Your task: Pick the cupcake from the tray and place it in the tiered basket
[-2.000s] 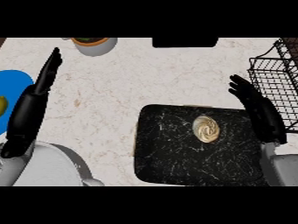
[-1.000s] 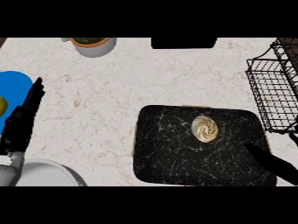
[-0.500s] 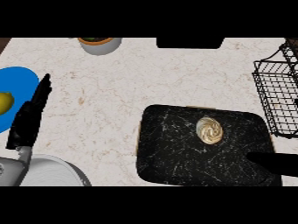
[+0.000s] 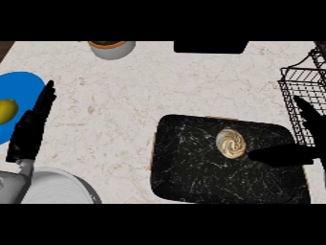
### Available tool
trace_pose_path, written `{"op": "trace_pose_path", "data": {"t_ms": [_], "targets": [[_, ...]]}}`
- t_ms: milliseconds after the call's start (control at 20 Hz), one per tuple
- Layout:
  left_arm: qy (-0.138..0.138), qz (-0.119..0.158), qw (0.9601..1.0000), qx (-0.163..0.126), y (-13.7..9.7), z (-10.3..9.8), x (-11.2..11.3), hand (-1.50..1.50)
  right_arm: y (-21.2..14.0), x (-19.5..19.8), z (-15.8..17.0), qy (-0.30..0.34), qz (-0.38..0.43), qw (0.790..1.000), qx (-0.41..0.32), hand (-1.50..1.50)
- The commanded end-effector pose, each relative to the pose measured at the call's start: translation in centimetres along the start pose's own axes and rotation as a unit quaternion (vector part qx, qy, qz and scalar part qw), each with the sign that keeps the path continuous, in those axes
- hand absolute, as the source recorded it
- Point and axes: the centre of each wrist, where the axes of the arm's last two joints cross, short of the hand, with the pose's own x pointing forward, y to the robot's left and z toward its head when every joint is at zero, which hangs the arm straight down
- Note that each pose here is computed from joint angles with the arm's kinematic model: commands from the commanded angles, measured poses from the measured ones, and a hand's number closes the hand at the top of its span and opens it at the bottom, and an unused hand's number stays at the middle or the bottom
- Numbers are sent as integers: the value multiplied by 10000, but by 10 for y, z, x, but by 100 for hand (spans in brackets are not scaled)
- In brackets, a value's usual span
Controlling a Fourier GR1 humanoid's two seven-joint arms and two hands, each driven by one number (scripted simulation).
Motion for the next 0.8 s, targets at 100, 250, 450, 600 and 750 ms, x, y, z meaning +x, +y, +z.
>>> {"op": "trace_pose_path", "data": {"t_ms": [100,250,450,600,750], "targets": [[56,-41,10000,-5,6,-2,4,0,9,22,-18,1301,388,9904,261,-150],[-8,-31,10000,7,-4,7,-4,0,38,23,-19,1347,482,9890,387,-150],[70,-52,10000,19,6,-3,0,0,44,26,-20,1331,625,9882,439,-150],[123,-28,9999,97,17,5,-10,0,46,16,-9,1254,722,9887,390,-150],[125,-41,9999,38,13,0,-4,0,56,10,-11,1338,1060,9850,234,-150]]}}
